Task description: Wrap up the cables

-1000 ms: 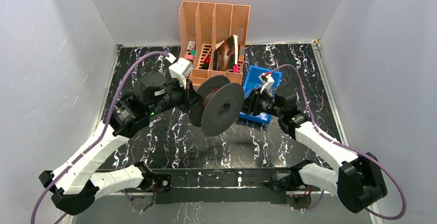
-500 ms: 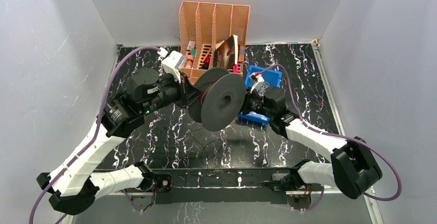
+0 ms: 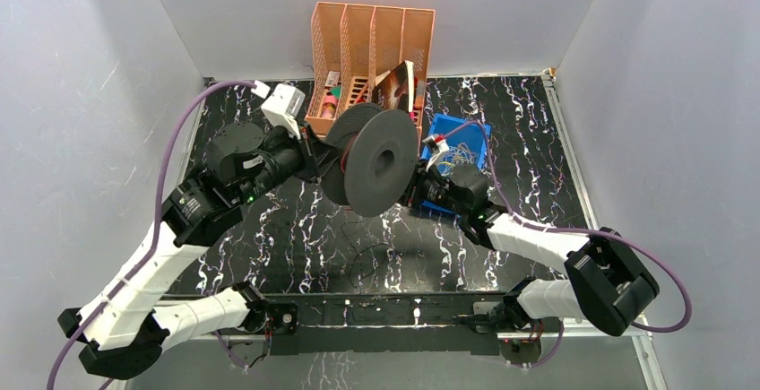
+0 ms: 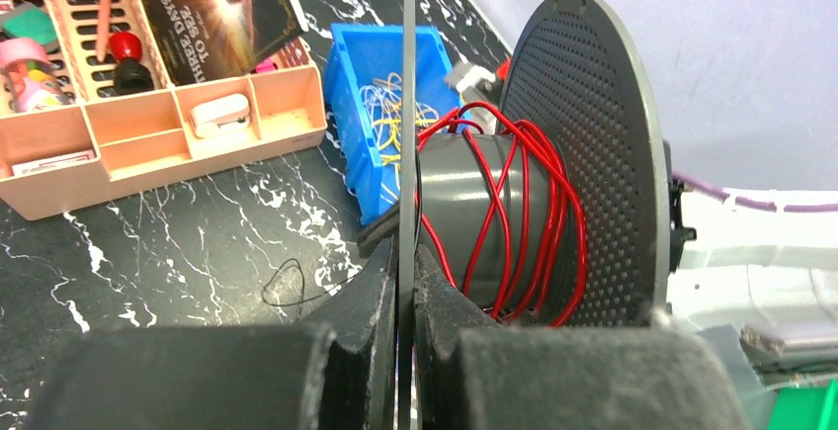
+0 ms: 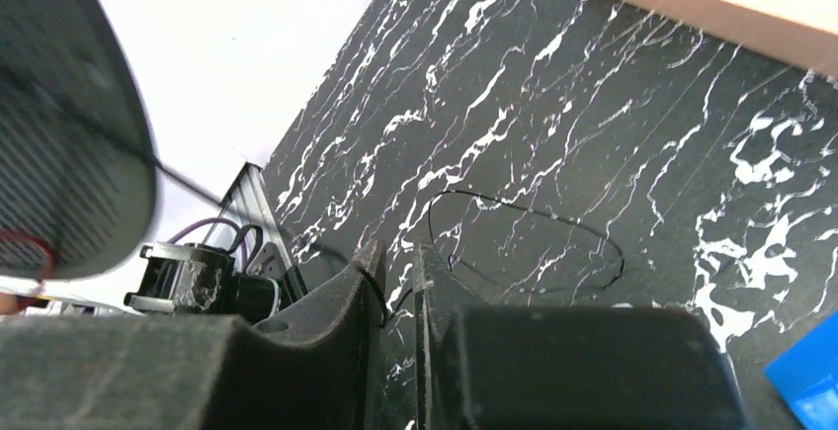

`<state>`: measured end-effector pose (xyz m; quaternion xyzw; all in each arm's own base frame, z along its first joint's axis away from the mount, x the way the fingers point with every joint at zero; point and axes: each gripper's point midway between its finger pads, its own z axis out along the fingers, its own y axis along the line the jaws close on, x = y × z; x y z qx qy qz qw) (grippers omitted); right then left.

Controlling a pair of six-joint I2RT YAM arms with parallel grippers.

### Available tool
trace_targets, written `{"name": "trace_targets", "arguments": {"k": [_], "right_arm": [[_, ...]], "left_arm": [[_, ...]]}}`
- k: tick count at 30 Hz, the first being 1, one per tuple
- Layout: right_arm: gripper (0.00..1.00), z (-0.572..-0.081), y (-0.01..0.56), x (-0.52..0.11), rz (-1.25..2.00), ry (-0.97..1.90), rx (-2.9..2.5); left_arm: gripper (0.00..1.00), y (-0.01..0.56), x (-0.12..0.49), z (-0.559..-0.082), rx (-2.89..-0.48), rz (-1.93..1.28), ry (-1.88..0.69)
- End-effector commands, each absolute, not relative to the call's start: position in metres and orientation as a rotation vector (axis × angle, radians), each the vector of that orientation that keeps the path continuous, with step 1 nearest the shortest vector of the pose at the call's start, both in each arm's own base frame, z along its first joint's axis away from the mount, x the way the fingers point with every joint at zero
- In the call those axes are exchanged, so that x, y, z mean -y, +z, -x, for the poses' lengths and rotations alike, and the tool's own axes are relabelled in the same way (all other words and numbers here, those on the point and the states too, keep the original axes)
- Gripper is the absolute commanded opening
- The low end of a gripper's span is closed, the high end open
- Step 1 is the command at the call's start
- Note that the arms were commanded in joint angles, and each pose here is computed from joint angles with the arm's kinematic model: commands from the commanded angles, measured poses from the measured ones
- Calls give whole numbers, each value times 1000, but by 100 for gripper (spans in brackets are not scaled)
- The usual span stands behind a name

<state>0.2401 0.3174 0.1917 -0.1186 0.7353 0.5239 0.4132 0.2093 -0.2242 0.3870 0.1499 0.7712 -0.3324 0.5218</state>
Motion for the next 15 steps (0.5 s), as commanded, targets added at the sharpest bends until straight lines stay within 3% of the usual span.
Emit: {"name": "trace_targets", "arguments": {"k": [1,7,15], "right_arm": [[18,-232,198,-320,296,1357,-1755],[7,-208,190,-314,311,1381,-1734],[7,-160,181,-314,408,1439,-1714]], "left_arm": [[0,438,210,-216,-1667,-199,-844],[0,435,207,-226,-1654,-141,-814],[0,422,208,-245,-1668,-96,-743]]}}
